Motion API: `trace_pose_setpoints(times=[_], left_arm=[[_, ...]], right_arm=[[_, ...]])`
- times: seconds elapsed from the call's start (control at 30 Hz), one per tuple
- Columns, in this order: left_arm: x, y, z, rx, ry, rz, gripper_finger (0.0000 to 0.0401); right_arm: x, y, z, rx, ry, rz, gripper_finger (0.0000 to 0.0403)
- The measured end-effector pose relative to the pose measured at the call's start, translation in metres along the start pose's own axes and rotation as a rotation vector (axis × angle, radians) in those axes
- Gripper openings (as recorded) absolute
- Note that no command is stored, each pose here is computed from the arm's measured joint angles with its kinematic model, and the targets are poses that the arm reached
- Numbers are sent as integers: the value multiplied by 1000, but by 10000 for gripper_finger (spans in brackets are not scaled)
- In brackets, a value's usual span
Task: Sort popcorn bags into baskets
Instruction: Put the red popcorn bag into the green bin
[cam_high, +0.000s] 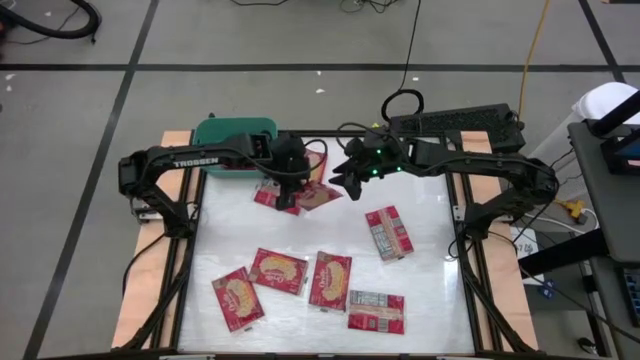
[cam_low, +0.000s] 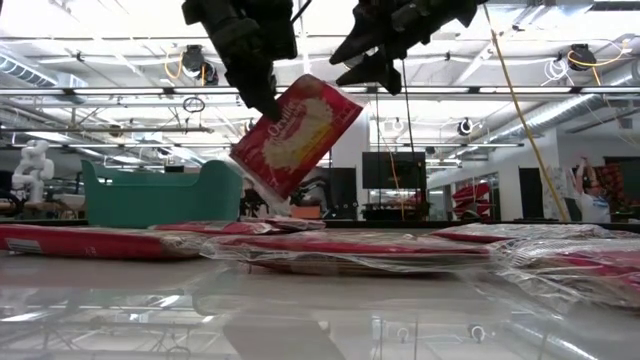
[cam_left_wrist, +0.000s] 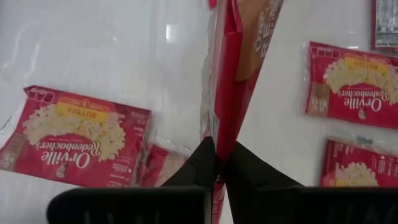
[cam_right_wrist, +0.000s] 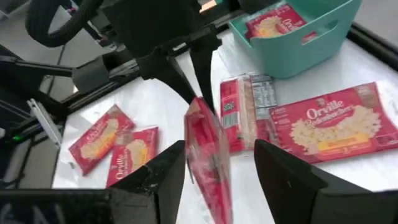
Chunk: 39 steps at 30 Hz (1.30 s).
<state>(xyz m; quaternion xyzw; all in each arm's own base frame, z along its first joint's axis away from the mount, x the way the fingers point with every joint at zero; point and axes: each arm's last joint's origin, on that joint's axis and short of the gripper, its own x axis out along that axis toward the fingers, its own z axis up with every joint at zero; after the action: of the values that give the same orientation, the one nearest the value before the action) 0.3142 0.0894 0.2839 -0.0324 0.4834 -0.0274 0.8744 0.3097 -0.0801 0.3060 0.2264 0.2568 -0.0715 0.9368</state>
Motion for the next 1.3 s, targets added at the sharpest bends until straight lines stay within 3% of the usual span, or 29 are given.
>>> trace_pose_setpoints(times=[0.4, 0.6, 0.77, 1.0, 1.3], left_arm=[[0, 0, 0, 1, 3, -1, 19], [0, 0, 0, -6, 5, -1, 14], [0, 0, 0, -11, 6, -1, 20], [0, 0, -1, -34, 7, 0, 15], [0, 2, -1, -96, 10, 28, 48]], right_arm=[[15, -2, 4, -80, -64, -7, 202], [41, -9, -6, -34, 21, 78, 235], [56, -8, -16, -44, 78, 90, 229], [72, -15, -25, -54, 115, 60, 174], [73, -18, -26, -72, 123, 55, 16]])
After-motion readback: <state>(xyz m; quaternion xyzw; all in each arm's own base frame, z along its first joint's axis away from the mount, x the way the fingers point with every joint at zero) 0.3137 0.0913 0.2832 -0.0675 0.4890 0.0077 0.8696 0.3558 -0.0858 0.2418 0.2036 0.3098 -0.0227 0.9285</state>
